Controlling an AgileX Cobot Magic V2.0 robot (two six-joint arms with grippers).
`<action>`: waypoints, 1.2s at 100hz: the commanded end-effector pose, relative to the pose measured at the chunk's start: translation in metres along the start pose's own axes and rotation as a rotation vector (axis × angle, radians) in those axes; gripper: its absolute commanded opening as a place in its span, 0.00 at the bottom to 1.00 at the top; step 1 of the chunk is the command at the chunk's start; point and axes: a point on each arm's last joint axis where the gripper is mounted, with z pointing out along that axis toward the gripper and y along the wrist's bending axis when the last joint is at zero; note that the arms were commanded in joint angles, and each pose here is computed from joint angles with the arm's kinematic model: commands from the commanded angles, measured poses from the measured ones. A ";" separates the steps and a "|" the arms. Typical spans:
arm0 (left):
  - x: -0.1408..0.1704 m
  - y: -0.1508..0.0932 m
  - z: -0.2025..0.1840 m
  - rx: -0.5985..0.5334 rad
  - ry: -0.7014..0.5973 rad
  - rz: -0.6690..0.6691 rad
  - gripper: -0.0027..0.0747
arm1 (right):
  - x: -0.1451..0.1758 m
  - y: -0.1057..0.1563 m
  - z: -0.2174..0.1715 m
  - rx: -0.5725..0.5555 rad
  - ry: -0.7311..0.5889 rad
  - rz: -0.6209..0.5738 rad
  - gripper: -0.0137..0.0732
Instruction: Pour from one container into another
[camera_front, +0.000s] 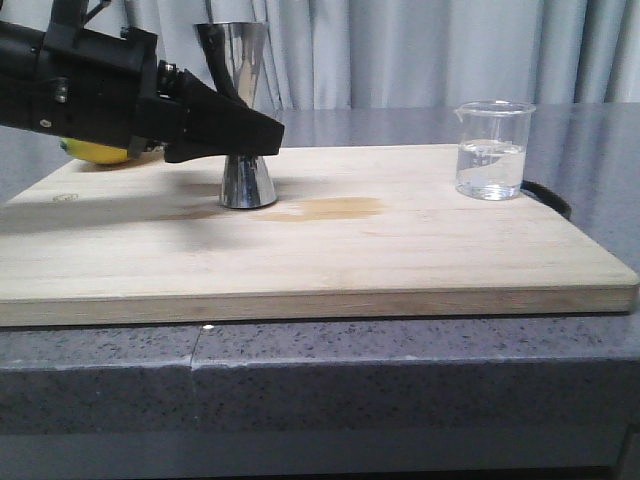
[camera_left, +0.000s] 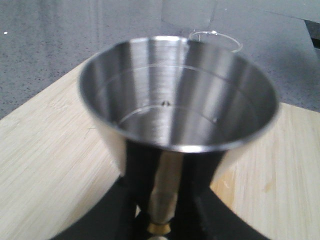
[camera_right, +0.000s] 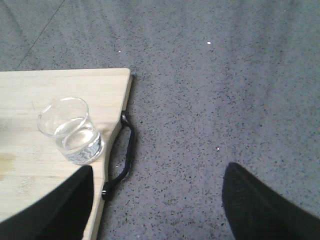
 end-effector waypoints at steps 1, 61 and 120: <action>-0.029 -0.010 -0.003 0.056 -0.141 0.021 0.01 | -0.017 0.002 -0.004 -0.007 -0.111 -0.018 0.72; -0.077 -0.043 -0.030 0.079 -0.200 0.029 0.01 | 0.057 0.025 0.026 -0.223 -0.397 -0.063 0.72; -0.083 -0.053 -0.037 0.093 -0.161 0.029 0.01 | 0.071 0.038 0.093 -0.247 -0.422 -0.115 0.72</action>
